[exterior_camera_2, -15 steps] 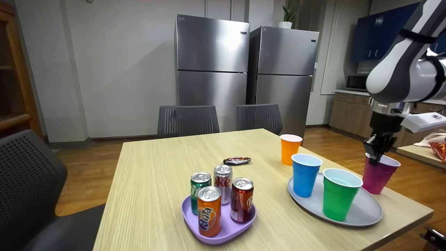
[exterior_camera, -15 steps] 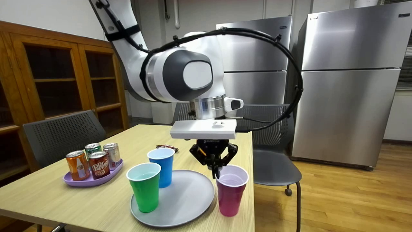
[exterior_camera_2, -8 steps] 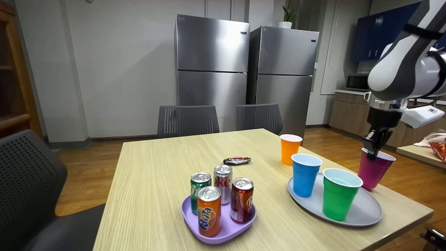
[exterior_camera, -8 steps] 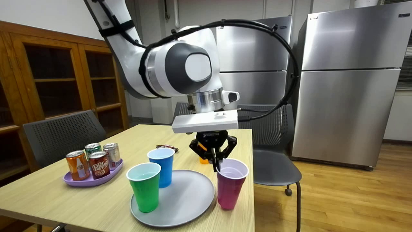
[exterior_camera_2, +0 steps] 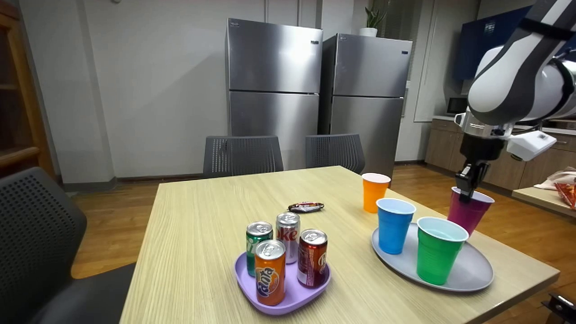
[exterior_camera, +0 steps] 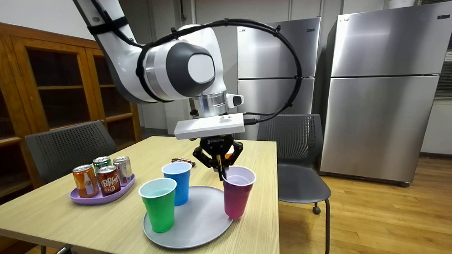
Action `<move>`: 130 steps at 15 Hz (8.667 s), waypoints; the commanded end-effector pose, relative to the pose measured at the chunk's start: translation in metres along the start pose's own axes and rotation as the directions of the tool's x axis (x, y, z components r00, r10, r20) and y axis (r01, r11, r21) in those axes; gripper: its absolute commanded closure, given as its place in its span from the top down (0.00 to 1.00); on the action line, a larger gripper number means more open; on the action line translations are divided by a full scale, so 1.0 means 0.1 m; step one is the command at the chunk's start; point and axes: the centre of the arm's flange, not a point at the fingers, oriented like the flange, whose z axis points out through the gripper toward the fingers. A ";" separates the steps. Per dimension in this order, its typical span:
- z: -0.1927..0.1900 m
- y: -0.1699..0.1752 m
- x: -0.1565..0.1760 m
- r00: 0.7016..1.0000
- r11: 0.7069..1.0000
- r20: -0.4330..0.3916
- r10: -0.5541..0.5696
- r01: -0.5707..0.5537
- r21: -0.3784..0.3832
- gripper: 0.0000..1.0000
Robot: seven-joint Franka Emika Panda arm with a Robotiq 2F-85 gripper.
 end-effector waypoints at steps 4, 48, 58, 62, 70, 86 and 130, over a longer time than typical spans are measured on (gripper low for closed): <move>-0.26 -0.41 -0.09 0.992 0.993 -0.017 -0.122 0.122 0.000 0.01; -0.05 -0.77 -0.31 0.941 0.940 0.014 -0.339 0.339 0.023 0.82; -0.18 -0.64 -0.08 0.969 0.969 -0.040 -0.244 0.245 0.036 1.00; -0.24 -0.52 0.08 0.977 0.978 -0.051 -0.207 0.208 0.013 1.00; -0.14 -0.59 -0.03 0.972 0.972 -0.036 -0.232 0.233 0.023 1.00; -0.27 -0.14 0.91 0.984 0.992 -0.130 -0.119 0.112 -0.061 1.00; 0.32 0.47 2.20 0.965 0.981 -0.174 0.194 -0.193 0.022 1.00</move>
